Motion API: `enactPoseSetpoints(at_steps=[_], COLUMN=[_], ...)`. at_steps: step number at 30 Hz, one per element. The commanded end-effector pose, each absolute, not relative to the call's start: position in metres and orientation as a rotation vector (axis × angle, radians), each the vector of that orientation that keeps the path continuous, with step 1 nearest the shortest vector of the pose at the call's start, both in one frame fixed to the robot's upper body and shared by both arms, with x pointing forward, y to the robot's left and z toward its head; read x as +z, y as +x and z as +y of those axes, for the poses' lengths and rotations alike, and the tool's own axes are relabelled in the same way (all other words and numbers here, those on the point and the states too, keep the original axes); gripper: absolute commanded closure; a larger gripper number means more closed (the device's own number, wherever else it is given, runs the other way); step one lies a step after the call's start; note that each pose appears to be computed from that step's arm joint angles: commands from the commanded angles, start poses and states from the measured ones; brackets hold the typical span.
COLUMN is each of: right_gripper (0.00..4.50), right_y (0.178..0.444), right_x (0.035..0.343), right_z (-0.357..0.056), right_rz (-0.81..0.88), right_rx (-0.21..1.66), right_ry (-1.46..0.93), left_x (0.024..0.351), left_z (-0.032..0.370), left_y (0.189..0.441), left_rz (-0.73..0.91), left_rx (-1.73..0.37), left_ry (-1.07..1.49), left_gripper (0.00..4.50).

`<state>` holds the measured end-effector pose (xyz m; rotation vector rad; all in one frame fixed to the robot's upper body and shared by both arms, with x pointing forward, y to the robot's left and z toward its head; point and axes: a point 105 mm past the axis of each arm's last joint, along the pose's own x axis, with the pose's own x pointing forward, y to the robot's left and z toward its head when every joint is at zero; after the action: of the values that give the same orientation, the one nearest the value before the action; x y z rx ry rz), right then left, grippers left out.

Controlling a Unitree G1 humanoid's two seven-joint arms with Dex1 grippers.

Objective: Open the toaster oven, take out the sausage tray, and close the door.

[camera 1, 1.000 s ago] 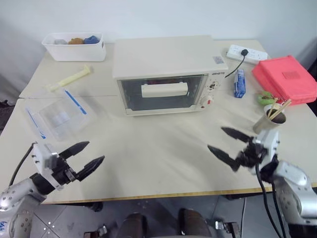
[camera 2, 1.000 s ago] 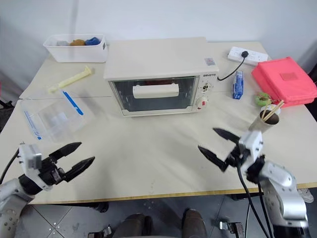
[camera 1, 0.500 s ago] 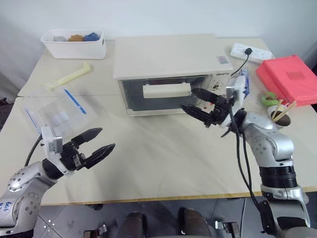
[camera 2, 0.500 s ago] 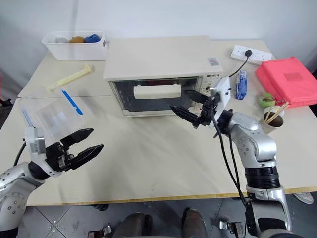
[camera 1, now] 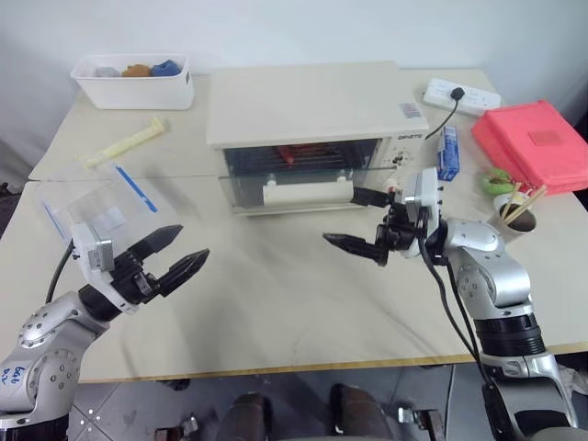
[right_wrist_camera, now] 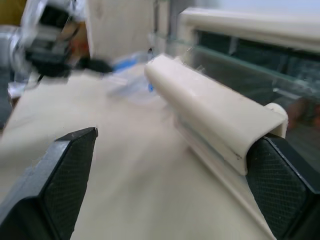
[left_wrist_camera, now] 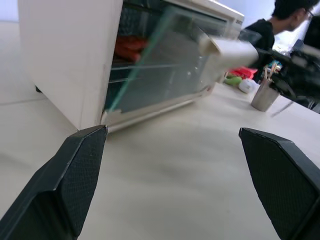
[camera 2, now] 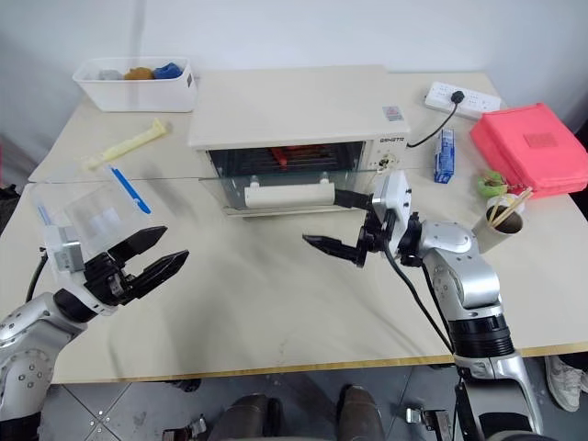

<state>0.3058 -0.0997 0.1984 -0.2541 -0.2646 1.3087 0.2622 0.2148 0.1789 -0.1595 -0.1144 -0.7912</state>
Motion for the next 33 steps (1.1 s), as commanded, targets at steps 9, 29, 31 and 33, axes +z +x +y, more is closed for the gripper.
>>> enactPoseSetpoints(at_steps=[9,29,31,33], right_gripper=[0.00,0.00,0.00,0.00], right_y=[0.292,0.241,0.244,0.255], right_x=[0.194,0.137,0.147,0.160], right_z=[-0.094,-0.217,-0.215,-0.208], right_rz=[-0.407,-0.082,-0.106,-0.153], right_rx=[1.369,0.879,0.862,0.830], right_ry=[-0.483,-0.537,-0.551,-0.584], left_x=[0.217,0.139,0.133,0.126], left_z=[0.184,0.143,0.142,0.143], left_y=[0.334,0.318,0.316,0.314], left_rz=[-0.279,-0.016,-0.006,0.004], left_rx=[-0.849,-1.121,-1.114,-1.101], left_ry=[-0.167,0.084,0.096,0.110], left_gripper=[3.06,4.49,4.49,4.49])
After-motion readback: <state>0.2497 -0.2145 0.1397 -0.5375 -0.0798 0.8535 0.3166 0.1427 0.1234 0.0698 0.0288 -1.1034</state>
